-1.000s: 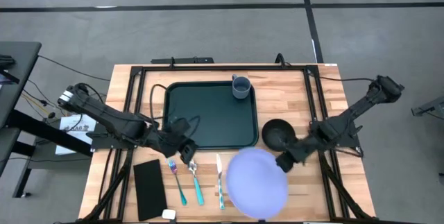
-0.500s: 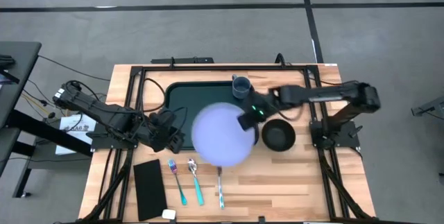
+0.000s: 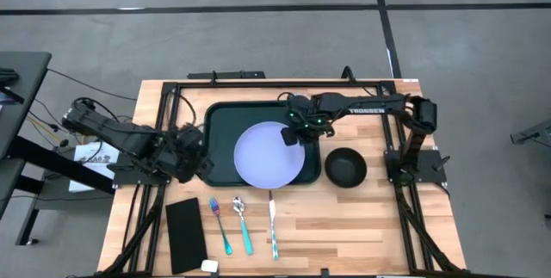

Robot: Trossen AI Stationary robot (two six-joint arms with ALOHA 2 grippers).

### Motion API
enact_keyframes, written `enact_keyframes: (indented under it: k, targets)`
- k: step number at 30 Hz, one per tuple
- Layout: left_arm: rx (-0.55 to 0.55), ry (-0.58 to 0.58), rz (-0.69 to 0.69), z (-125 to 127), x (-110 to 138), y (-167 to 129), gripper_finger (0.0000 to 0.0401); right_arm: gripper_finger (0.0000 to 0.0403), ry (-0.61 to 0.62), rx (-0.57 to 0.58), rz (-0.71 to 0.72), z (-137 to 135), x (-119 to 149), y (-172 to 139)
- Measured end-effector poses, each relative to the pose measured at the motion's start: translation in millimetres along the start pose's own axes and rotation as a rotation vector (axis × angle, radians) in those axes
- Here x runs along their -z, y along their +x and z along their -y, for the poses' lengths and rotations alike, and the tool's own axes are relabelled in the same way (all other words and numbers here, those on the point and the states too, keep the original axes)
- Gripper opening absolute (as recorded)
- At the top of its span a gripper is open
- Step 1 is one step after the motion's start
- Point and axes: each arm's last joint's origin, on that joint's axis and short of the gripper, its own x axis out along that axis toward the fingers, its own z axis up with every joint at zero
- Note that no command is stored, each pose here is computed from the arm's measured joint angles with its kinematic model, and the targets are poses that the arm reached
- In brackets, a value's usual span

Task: Set up tray
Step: Put the purple plate on the green serving tray below the blue mug

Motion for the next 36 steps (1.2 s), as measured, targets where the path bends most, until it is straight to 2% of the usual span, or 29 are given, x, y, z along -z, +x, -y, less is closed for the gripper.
enact_keyframes:
  k: [3, 6, 12, 18, 23, 32, 36]
  targets:
    - [0.042, 0.079, 0.086, -12, -2, -15, 0.0122, 0.0001, 0.016, 0.017, -0.011, 1, -1, 4]
    - [0.079, 0.103, 0.144, -24, -3, -27, 0.0122, 0.0001, 0.037, 0.028, -0.007, 3, -2, 3]
    - [0.118, 0.194, 0.159, -46, 12, -24, 0.0122, 0.0001, 0.082, 0.068, -0.004, 12, -8, 0]
    - [0.2, 0.327, 0.209, -48, 27, -15, 0.0122, 0.0001, 0.106, 0.076, 0.004, 15, -12, -1]
    - [0.208, 0.402, 0.24, -50, 33, -10, 0.0122, 0.0001, 0.129, 0.082, 0.012, 18, -15, -2]
    - [0.185, 0.435, 0.259, -50, 33, -9, 0.0122, 0.0001, 0.139, 0.106, 0.024, 19, -14, -2]
    - [0.185, 0.435, 0.26, -50, 33, -9, 0.0122, 0.0, 0.147, 0.156, 0.024, 23, -13, -2]
